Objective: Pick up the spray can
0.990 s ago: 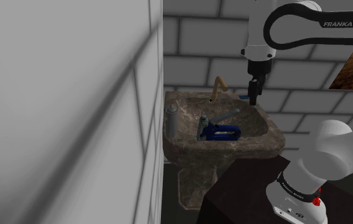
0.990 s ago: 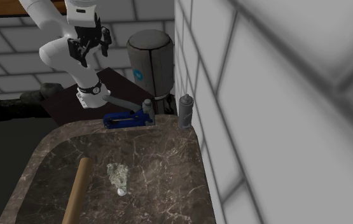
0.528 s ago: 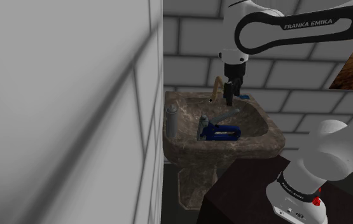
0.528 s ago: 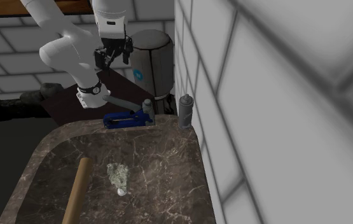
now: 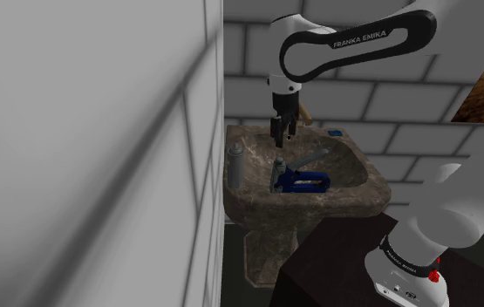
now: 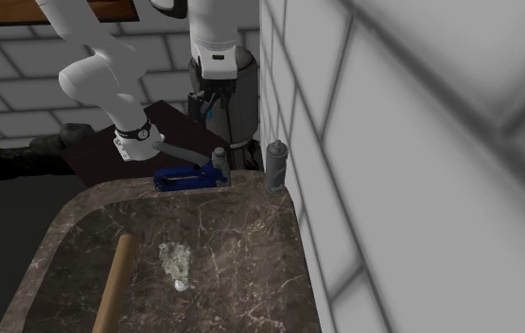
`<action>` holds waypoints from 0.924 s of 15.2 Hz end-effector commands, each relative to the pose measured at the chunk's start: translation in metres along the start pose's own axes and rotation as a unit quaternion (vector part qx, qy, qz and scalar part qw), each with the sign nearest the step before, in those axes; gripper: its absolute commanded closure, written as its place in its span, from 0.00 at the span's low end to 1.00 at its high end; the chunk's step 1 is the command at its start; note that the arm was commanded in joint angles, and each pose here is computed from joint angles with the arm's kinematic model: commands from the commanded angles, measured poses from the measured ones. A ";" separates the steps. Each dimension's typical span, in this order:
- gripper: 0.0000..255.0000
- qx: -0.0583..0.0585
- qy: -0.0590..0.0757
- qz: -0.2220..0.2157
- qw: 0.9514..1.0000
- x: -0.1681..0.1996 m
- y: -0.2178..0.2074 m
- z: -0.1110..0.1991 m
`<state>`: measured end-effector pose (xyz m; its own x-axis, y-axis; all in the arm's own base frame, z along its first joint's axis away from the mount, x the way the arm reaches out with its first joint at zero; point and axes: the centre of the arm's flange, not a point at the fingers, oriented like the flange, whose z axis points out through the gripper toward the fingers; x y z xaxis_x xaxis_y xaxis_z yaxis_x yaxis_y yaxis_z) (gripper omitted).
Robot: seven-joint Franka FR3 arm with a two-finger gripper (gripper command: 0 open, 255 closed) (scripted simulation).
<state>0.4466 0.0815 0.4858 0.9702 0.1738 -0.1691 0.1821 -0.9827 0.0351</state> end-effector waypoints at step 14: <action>0.00 0.012 0.018 -0.008 1.000 0.154 -0.052 0.024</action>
<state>0.5801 0.1573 0.4397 0.9722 0.1911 -0.1356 0.1940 -0.9810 0.0086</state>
